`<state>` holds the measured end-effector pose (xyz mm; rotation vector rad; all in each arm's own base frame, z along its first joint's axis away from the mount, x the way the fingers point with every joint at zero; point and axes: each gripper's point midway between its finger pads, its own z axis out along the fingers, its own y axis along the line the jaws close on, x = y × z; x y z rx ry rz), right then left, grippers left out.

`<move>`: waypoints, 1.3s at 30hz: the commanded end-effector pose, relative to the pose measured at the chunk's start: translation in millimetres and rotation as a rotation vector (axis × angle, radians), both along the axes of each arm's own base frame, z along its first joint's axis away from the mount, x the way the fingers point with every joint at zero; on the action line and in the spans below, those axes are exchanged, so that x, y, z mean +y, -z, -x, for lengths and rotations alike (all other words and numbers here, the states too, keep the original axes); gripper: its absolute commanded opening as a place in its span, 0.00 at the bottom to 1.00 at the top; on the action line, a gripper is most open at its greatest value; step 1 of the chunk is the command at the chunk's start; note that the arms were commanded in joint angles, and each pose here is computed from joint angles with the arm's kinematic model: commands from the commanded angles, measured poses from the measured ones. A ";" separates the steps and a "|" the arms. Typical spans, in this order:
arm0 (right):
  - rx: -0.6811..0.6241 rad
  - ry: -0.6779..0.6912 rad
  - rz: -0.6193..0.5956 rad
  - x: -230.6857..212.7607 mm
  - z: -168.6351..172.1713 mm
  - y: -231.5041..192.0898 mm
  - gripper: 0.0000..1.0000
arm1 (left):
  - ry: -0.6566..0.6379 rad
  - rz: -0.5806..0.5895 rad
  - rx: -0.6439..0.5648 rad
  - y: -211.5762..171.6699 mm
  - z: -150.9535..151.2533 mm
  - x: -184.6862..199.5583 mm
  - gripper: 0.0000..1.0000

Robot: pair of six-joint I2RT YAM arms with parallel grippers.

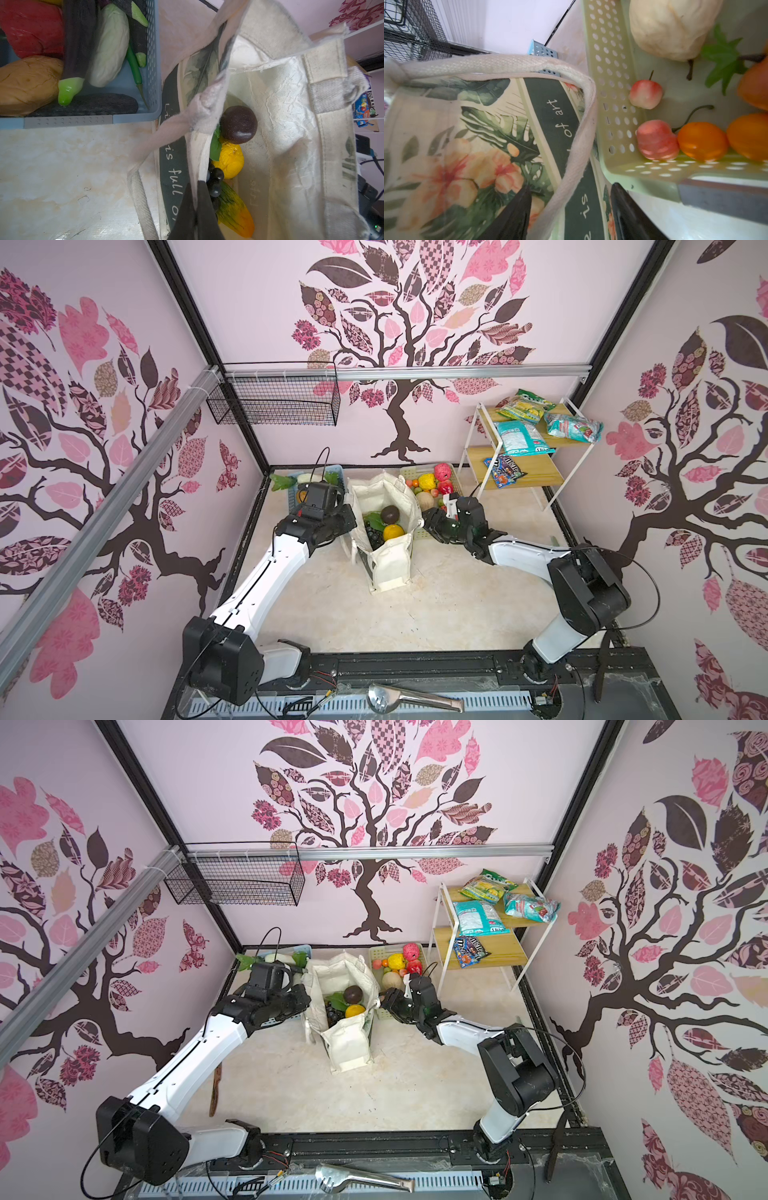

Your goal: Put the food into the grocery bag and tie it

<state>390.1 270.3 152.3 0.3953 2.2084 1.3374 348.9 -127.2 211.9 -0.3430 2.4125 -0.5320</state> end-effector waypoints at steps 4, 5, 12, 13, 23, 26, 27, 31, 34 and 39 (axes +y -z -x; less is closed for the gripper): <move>0.010 -0.070 -0.128 15.4 -0.7 -12.1 0.62 | 0.027 0.001 -0.002 -9.4 2.8 -2.3 0.00; 0.021 -0.076 -0.152 17.3 -0.2 -12.7 0.61 | 0.029 -0.002 0.000 -9.3 2.5 -2.3 0.00; 0.070 -0.066 -0.218 18.8 2.8 -4.5 0.59 | 0.030 -0.006 0.003 -9.8 1.0 -2.9 0.00; 0.075 -0.066 -0.228 19.2 3.4 -4.6 0.58 | 0.034 -0.003 0.004 -9.9 0.8 -4.0 0.00; 0.125 -0.035 -0.294 20.4 -0.8 4.4 0.58 | 0.043 0.007 -0.004 -14.5 -1.6 -8.4 0.00; 0.126 -0.025 -0.324 21.2 -4.0 2.9 0.54 | 0.044 0.009 -0.007 -15.3 -2.0 -9.3 0.00; 0.121 -0.013 -0.328 19.8 -5.1 1.7 0.51 | 0.046 0.010 -0.008 -15.5 -2.2 -9.6 0.00; 0.115 0.017 -0.342 16.4 -8.3 -2.5 0.42 | 0.048 0.012 -0.005 -14.7 -2.2 -10.4 0.00; 0.113 0.033 -0.351 14.5 -8.7 -4.4 0.35 | 0.046 0.009 -0.010 -15.9 -2.3 -9.5 0.00; 0.093 0.085 -0.295 1.4 -7.3 -4.7 0.27 | 0.044 0.009 -0.018 -19.8 -2.0 -8.7 0.00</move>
